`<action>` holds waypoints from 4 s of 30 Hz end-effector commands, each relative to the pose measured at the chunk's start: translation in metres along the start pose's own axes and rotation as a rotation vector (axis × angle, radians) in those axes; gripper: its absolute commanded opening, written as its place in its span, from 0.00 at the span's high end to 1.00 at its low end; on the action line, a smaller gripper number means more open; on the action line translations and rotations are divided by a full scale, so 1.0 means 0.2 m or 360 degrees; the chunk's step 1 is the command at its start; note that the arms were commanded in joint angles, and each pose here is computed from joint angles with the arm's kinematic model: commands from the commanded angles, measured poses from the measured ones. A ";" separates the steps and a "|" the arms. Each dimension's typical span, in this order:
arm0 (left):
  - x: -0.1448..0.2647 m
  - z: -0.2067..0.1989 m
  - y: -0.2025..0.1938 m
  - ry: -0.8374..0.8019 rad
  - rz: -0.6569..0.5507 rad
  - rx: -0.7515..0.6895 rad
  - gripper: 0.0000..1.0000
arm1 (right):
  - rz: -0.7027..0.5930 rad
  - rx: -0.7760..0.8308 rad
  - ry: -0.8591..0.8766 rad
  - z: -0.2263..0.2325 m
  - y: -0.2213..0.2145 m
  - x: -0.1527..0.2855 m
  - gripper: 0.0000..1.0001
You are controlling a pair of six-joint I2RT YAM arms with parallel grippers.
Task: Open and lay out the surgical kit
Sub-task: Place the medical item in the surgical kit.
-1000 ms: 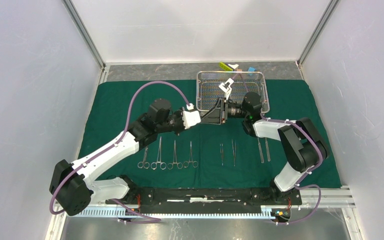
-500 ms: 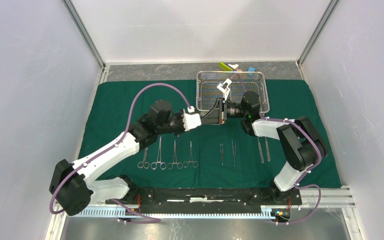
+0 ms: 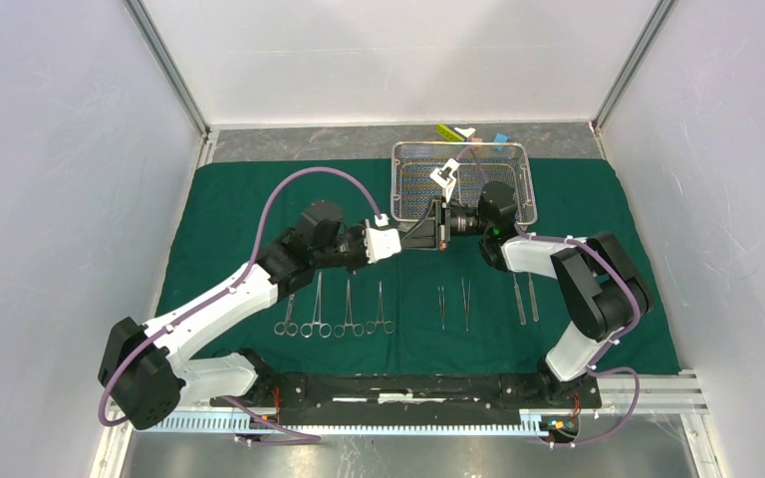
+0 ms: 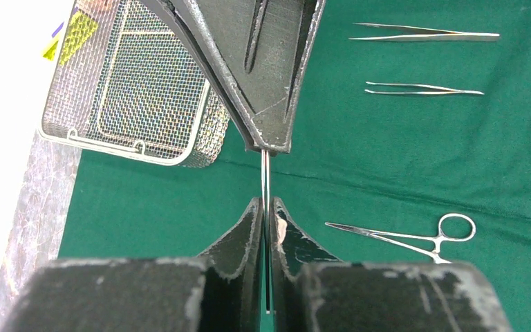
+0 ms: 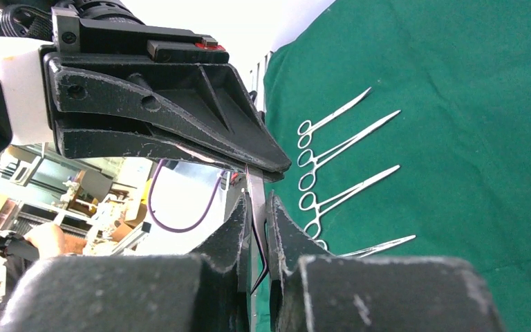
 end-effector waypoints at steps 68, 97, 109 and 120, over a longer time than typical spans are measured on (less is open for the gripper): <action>-0.22 0.05 0.14 -0.0080 0.0247 -0.0004 0.97 | 0.0045 0.0331 -0.0413 -0.05 0.11 0.13 0.81; -0.25 -0.29 0.05 0.0054 0.0110 0.1657 0.98 | 0.0088 0.0872 -0.1441 -0.07 0.25 1.01 0.09; -0.40 -0.44 -0.03 0.0044 0.0312 0.2173 0.98 | 0.0418 0.0713 -0.1602 -0.10 -0.02 1.13 0.02; -0.56 -0.51 0.00 -0.0031 0.0454 0.2457 0.98 | 0.0367 0.0808 -0.1808 -0.05 -0.05 1.20 0.02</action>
Point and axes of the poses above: each gripper's point midway between its finger pads, its own x axis back along the fingers, its own z axis along the line the jaws close on, y = z × x, the point moved 4 cm from there along x, back along the fingers, and after that the axes turned 9 degrees about x, right-handed, at the moved point
